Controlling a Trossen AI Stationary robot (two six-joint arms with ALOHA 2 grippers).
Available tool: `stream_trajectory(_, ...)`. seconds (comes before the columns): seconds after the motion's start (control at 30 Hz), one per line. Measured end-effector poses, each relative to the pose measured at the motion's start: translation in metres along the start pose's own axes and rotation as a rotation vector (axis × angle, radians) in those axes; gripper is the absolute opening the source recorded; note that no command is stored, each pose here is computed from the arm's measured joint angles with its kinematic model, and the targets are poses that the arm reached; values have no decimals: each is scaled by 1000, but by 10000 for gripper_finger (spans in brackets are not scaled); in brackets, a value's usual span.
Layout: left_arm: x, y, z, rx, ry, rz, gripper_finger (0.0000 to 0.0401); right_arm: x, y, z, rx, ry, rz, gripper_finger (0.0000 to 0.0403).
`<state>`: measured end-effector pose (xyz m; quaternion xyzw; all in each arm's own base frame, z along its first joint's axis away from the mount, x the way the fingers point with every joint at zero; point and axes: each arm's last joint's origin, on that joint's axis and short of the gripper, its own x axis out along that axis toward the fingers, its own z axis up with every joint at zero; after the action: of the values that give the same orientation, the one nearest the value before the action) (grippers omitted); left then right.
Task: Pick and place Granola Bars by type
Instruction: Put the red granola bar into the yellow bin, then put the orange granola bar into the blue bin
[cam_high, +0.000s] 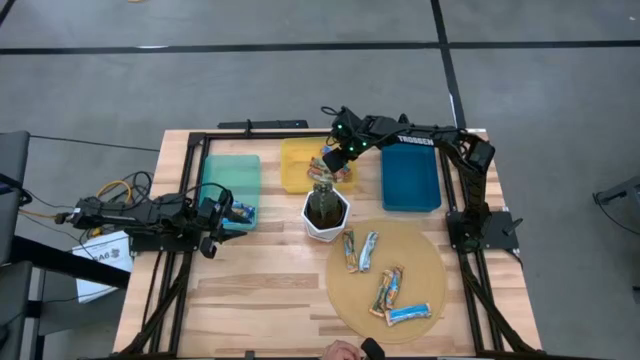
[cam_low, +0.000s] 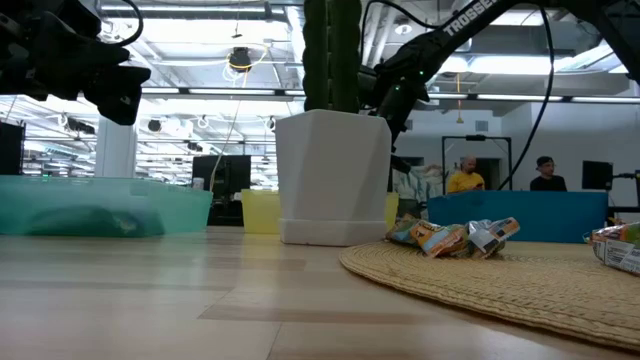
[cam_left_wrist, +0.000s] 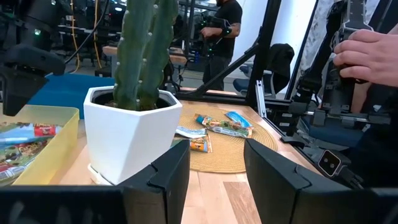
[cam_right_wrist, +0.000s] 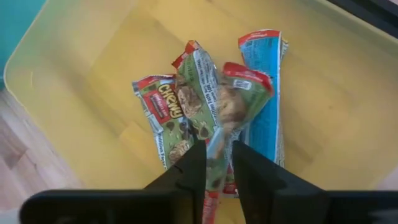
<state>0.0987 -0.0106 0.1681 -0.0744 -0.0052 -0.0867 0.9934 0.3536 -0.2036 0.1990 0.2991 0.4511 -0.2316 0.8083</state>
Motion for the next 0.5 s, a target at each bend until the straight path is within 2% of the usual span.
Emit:
stream_trajectory(0.3, 0, 0, 0, 0, 0, -1, 144, -2, 1, 0, 0, -2, 1, 82)
stream_trajectory(0.5, 0, 0, 0, 0, 0, -1, 144, -27, 5, 1, -5, -28, 10, 82)
